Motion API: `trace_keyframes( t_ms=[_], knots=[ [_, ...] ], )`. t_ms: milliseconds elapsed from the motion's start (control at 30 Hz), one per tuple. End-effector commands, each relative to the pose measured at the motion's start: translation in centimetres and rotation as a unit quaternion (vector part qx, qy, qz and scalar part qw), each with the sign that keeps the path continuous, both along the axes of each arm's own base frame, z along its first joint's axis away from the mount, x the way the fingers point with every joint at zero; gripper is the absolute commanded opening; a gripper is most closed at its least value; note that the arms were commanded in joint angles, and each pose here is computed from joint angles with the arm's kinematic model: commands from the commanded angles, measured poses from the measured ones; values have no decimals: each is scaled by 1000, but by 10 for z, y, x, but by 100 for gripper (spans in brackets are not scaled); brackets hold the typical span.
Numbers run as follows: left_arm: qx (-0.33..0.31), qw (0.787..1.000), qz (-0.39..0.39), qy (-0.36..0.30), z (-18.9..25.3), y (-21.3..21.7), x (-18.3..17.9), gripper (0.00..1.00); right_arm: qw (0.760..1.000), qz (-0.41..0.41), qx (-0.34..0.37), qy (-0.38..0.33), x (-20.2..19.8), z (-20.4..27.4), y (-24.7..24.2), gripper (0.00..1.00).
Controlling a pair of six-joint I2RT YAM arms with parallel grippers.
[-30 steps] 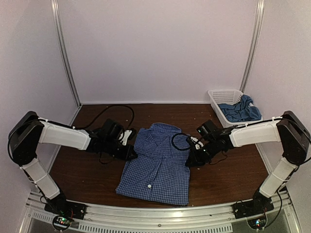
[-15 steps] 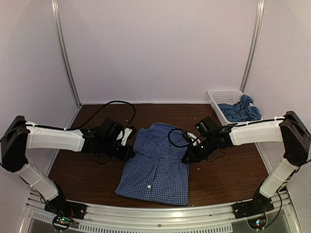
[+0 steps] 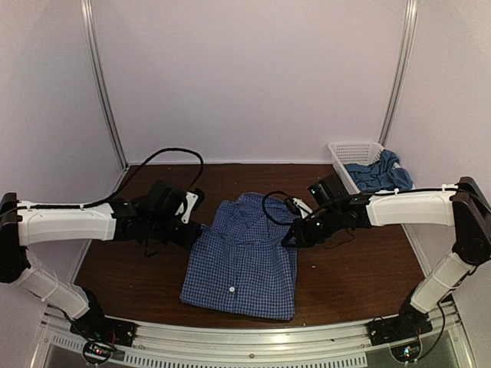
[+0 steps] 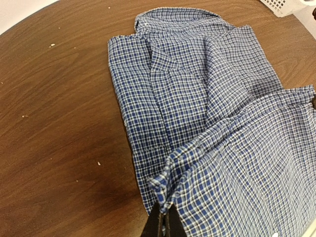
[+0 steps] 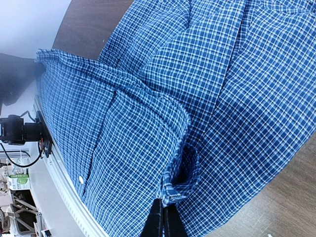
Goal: Fold and stack the mixed laundry pile
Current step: Adjust the 2/3-rectangle-folded shirt at the center of the board.
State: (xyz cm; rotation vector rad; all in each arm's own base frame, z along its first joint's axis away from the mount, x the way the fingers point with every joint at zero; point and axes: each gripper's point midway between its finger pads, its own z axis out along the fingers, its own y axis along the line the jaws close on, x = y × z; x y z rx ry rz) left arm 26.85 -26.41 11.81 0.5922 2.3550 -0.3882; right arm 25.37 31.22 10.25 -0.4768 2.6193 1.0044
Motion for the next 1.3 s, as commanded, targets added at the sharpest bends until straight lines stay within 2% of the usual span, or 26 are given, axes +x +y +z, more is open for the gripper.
trace_keyframes(
  t_ms=[0,167,267,300,400,500,600,767,900,1100,1267],
  knots=[
    [10,1000,-2,-12,-6,0,5,0,999,6,5,-35,10,6,5,0],
    [29,999,-7,14,-38,-7,8,0,999,-19,-42,-24,18,-29,-9,0],
    [66,997,29,24,-53,6,16,3,997,-31,-63,-15,23,-47,-17,0],
    [75,996,41,20,-53,10,19,7,997,-32,-68,-11,22,-52,-18,0],
    [96,993,75,4,-40,23,25,33,997,-32,-73,0,19,-62,-20,0],
    [95,993,70,-19,-13,22,27,43,997,-32,-73,6,15,-65,-22,0],
    [67,997,8,-36,13,-8,16,44,997,-34,-70,8,13,-63,-24,0],
    [-1,997,-72,22,3,-63,-7,44,998,-37,-42,16,10,-57,-21,0],
    [-33,994,-85,68,-19,-86,-16,45,999,-38,-13,26,8,-52,-15,0],
    [-37,990,-89,105,-51,-100,-18,45,999,-37,-8,30,7,-52,-15,0],
    [-33,988,-89,120,-67,-105,-18,50,999,-35,-9,32,6,-54,-16,0]
  ],
)
